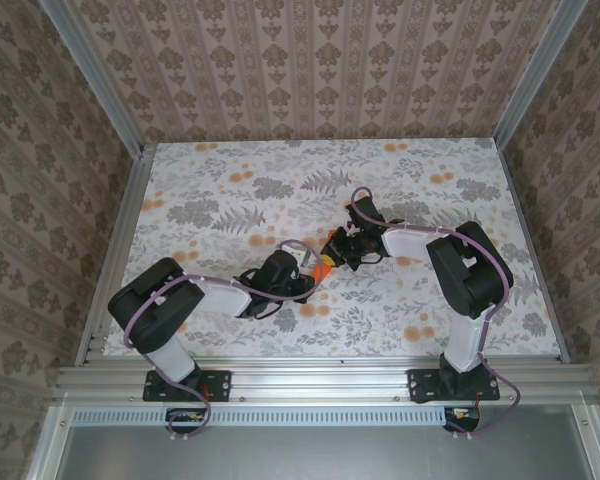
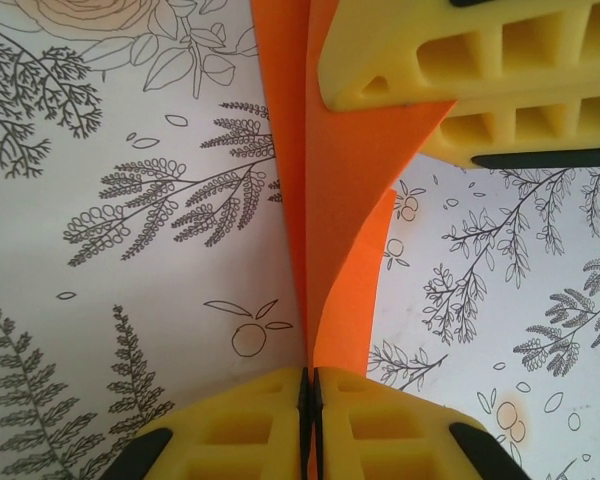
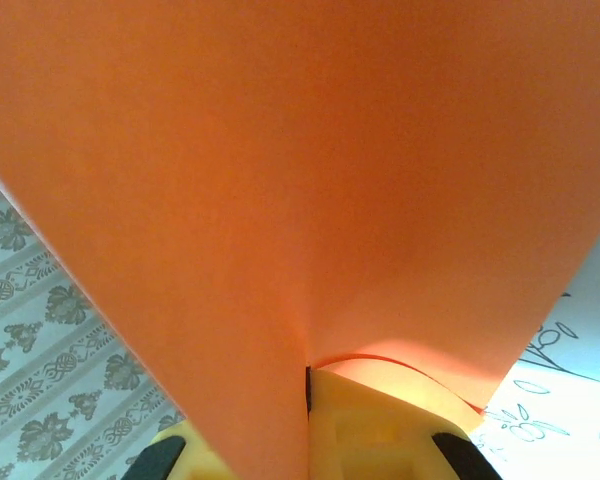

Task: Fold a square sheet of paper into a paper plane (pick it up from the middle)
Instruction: Fold the wing for the fifth time at the center of the table.

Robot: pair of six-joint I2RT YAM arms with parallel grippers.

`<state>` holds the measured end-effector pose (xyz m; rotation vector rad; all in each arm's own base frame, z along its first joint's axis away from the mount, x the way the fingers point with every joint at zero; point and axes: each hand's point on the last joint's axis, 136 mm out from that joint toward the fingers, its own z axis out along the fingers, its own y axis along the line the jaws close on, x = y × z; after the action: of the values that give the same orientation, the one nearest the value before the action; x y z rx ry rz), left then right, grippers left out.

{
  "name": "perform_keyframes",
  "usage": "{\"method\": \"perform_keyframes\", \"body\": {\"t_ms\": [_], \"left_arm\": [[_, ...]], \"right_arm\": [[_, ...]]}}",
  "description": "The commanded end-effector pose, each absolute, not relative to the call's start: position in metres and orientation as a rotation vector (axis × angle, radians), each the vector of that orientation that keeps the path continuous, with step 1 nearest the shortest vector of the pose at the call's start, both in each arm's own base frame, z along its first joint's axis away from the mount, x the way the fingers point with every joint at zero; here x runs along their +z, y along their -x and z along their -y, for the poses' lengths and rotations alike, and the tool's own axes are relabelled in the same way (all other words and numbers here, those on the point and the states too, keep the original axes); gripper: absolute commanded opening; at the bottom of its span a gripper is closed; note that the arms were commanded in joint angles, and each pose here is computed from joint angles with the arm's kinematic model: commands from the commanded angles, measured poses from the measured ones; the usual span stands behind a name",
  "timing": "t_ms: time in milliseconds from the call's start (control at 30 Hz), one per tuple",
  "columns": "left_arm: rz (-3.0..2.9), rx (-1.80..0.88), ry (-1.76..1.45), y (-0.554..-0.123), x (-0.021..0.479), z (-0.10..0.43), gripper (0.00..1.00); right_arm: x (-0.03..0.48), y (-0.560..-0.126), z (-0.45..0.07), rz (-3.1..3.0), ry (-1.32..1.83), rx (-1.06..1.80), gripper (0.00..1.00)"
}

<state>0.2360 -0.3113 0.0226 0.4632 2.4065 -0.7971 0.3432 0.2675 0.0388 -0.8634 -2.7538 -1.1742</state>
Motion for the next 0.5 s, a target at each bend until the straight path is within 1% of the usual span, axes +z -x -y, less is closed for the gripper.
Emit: {"method": "perform_keyframes", "body": {"t_ms": [0, 233, 467], "left_arm": [[-2.414, -0.827, -0.440, -0.240, 0.022, 0.318, 0.13], [-2.396, -0.865, -0.391, -0.244, 0.027, 0.320, 0.18], [-2.385, -0.860, -0.347, -0.252, 0.029, 0.320, 0.19]], "right_arm": [[0.041, -0.340, -0.267, 2.717, 0.887, -1.185, 0.06], [0.039, -0.339, -0.266, 2.708, 0.908, -1.185, 0.06], [0.037, -0.340, -0.265, 2.707, 0.915, -1.180, 0.06]]}}
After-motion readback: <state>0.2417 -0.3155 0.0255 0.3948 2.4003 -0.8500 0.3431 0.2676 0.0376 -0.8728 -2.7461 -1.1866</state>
